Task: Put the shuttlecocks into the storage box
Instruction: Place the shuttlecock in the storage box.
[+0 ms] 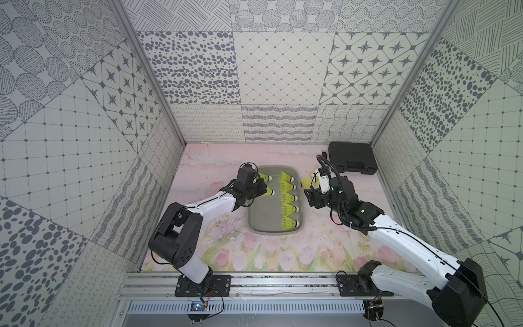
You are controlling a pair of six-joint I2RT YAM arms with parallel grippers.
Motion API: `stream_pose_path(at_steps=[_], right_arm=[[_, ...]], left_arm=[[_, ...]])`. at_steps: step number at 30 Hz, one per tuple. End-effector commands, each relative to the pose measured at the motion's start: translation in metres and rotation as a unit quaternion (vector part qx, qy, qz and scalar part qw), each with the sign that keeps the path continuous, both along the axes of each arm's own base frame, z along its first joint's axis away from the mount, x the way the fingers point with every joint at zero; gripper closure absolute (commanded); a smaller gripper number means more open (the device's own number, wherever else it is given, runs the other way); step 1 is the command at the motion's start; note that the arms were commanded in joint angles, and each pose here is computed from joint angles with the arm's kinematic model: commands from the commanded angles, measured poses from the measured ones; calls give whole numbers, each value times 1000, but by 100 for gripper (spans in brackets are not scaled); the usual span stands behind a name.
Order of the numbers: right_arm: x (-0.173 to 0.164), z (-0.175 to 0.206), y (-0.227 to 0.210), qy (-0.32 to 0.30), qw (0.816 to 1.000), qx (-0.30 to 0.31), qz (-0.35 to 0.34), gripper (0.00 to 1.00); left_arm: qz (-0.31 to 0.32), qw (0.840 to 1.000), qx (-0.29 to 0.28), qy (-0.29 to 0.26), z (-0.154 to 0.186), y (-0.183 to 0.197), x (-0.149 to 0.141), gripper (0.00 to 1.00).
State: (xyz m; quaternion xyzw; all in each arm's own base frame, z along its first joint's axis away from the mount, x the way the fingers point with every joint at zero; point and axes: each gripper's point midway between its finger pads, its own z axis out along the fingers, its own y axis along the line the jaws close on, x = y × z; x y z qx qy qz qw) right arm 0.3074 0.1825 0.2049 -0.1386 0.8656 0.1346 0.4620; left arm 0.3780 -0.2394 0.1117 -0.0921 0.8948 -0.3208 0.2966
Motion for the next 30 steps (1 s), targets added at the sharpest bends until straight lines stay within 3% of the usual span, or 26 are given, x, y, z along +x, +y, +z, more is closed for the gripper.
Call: stream_pose_path(at_steps=[1,16,30], right_arm=[[6,1,1,-9,1000,5,-5,25],[10,-6,1,2,1000,-1,-9,24],[10,-9,-2,7,1000,-3,-12,24]], left_arm=[[21,999,-38,-10,3,2,18,100],[18,998,-50,13,-16,9,35,100],[24,1000,-17,11,-18,18,46,100]])
